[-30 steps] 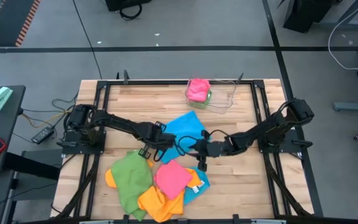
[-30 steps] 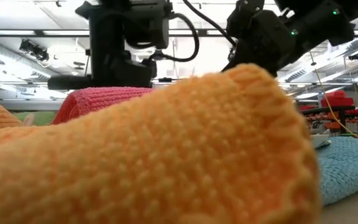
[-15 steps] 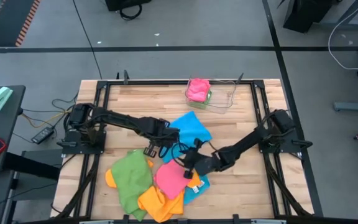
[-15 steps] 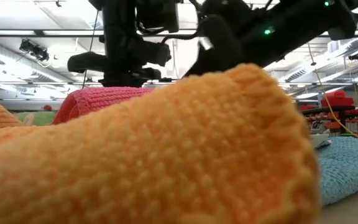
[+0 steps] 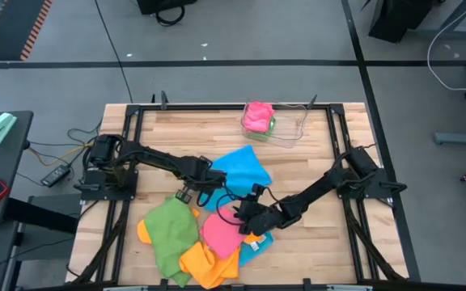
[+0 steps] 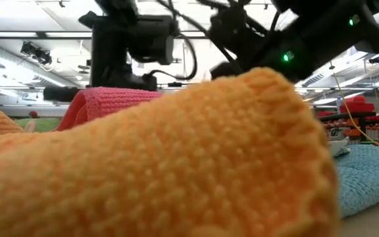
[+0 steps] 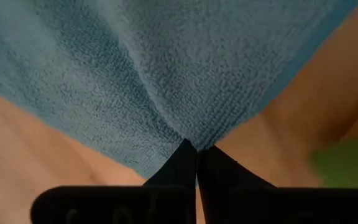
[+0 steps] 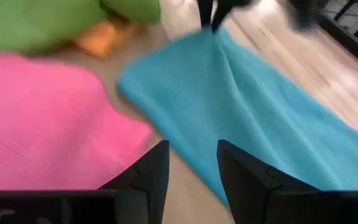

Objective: Fold microfiber towels
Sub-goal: Fold the top blue towel

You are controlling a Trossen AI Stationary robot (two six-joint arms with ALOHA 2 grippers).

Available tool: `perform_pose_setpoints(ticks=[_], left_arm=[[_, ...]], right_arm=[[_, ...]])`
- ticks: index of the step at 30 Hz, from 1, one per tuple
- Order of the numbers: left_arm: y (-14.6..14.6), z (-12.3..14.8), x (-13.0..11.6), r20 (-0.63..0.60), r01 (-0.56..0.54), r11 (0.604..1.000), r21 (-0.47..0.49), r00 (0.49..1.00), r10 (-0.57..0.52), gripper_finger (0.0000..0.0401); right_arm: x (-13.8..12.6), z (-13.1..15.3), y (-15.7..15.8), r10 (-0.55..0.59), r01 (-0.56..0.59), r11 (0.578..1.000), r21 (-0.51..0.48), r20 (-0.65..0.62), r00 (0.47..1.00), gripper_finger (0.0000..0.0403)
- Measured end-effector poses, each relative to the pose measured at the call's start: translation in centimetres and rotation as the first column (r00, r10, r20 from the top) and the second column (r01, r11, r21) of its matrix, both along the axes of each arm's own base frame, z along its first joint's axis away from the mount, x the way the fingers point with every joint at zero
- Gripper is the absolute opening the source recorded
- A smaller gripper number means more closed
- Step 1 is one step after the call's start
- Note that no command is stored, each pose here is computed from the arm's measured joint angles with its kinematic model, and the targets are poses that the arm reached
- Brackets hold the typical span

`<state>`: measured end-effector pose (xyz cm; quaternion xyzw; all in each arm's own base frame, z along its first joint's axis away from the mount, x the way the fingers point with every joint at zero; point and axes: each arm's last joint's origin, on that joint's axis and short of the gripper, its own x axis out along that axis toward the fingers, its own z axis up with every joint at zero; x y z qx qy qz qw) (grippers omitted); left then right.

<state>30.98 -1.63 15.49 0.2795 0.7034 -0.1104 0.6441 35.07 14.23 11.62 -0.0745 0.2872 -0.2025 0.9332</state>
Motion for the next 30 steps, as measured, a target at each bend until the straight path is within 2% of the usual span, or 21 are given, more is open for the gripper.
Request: perform_pose_setpoints(ticks=[3, 8, 12, 15, 20, 25, 30], left_arm=[[0.3, -0.9, -0.9, -0.059, 0.062, 0.995, 0.083, 0.997, -0.057, 0.0013], [0.6, -2.2, -2.2, -0.146, 0.165, 0.978, 0.127, 0.978, -0.146, 0.0017], [1.2, -2.8, -2.9, -0.184, 0.171, 0.961, 0.217, 0.974, -0.132, 0.0016], [1.6, -2.8, -2.9, -0.159, 0.135, 0.964, 0.228, 0.982, -0.100, 0.0030], [1.7, -1.3, -3.2, -0.118, 0.080, 0.969, 0.234, 0.992, -0.054, 0.0090], [1.9, 1.0, -3.4, -0.065, 0.053, 0.970, 0.238, 0.997, -0.038, 0.0146], [1.8, 2.6, -2.3, 0.086, 0.013, 0.972, 0.236, 0.996, -0.034, 0.0177]], right_arm=[[0.0, 0.2, -0.7, -0.015, 0.015, 1.000, -0.012, -0.024, 1.000, 0.0145], [-0.2, 1.0, -1.7, -0.039, 0.038, 0.999, -0.027, -0.054, 0.998, 0.0145], [-0.7, 1.5, -2.6, -0.052, 0.046, 0.998, -0.050, -0.127, 0.991, 0.0145], [-1.1, 1.9, -3.4, -0.045, 0.038, 0.998, -0.040, -0.183, 0.982, 0.0145], [-2.9, 2.2, -5.3, -0.052, 0.053, 0.999, -0.001, -0.205, 0.977, 0.0145], [-5.9, 2.2, -7.6, -0.074, 0.086, 0.992, 0.092, -0.125, 0.989, 0.0145], [-8.0, 2.7, -9.5, -0.130, 0.144, 0.980, 0.136, -0.102, 0.986, 0.0145]])
